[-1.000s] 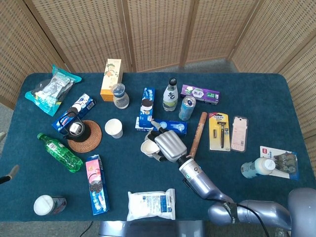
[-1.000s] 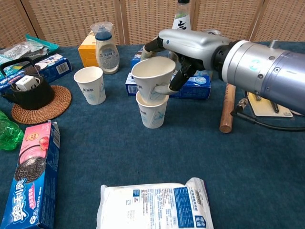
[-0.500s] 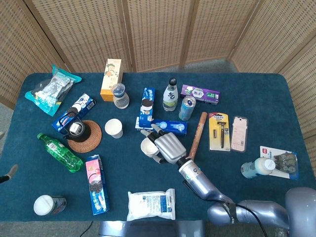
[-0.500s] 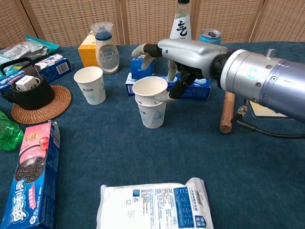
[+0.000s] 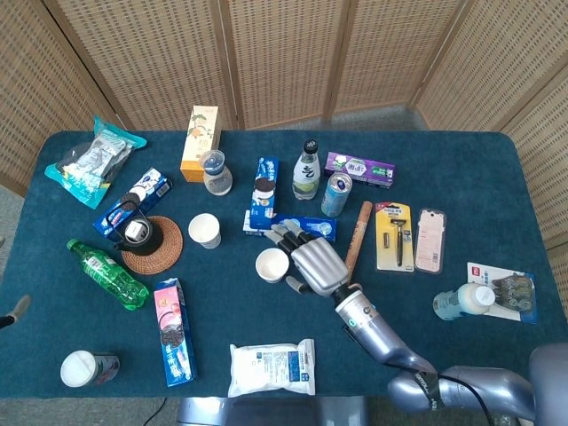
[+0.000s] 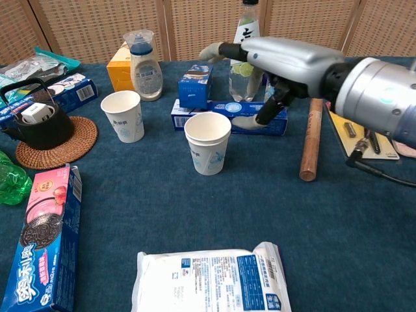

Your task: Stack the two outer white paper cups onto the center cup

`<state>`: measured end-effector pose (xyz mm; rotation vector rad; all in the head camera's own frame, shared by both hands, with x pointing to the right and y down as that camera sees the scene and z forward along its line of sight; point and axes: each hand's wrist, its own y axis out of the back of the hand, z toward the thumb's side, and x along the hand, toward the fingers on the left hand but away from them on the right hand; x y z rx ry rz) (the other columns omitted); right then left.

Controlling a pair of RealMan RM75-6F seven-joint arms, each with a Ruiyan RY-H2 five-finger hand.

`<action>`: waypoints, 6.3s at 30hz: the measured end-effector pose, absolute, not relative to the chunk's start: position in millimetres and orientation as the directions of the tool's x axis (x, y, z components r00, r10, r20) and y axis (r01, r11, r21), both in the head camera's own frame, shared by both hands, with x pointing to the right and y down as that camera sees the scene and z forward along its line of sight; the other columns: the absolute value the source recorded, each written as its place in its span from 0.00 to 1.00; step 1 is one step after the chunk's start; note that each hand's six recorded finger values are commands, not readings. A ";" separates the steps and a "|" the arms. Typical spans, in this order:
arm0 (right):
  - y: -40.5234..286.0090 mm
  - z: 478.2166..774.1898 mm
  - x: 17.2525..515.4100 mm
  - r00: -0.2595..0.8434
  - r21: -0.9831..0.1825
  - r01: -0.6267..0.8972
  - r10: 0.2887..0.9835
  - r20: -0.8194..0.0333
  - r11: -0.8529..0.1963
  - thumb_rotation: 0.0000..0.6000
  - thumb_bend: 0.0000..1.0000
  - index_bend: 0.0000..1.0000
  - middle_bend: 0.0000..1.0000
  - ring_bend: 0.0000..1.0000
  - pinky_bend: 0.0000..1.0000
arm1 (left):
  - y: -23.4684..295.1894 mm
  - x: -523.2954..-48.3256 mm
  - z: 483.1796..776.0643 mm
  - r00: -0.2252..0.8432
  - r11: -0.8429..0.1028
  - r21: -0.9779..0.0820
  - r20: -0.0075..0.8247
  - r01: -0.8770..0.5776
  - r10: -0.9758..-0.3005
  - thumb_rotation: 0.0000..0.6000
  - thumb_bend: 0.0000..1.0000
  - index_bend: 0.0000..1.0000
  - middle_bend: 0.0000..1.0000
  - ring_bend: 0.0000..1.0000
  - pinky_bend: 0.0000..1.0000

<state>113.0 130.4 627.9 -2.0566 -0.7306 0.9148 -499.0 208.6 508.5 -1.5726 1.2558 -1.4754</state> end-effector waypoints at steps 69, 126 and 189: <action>172.8 570.1 398.4 0.111 -0.945 0.282 0.984 -0.139 -0.165 1.00 0.34 0.04 0.01 0.00 0.35 | 138.2 -453.2 543.3 -0.004 -0.517 -0.846 0.522 -0.132 -0.853 1.00 0.32 0.00 0.00 0.00 0.00; 170.2 566.6 399.7 0.089 -0.918 0.362 0.986 -0.142 -0.165 1.00 0.37 0.04 0.01 0.00 0.35 | 69.9 -227.3 709.4 0.202 -0.668 -0.731 0.682 0.141 -0.703 1.00 0.32 0.00 0.00 0.00 0.20; 175.7 569.8 393.0 0.104 -0.915 0.359 0.982 -0.155 -0.183 1.00 0.38 0.04 0.02 0.00 0.35 | 80.8 -180.1 588.4 0.393 -0.540 -0.841 0.489 -0.025 -0.779 1.00 0.35 0.13 0.37 0.29 0.51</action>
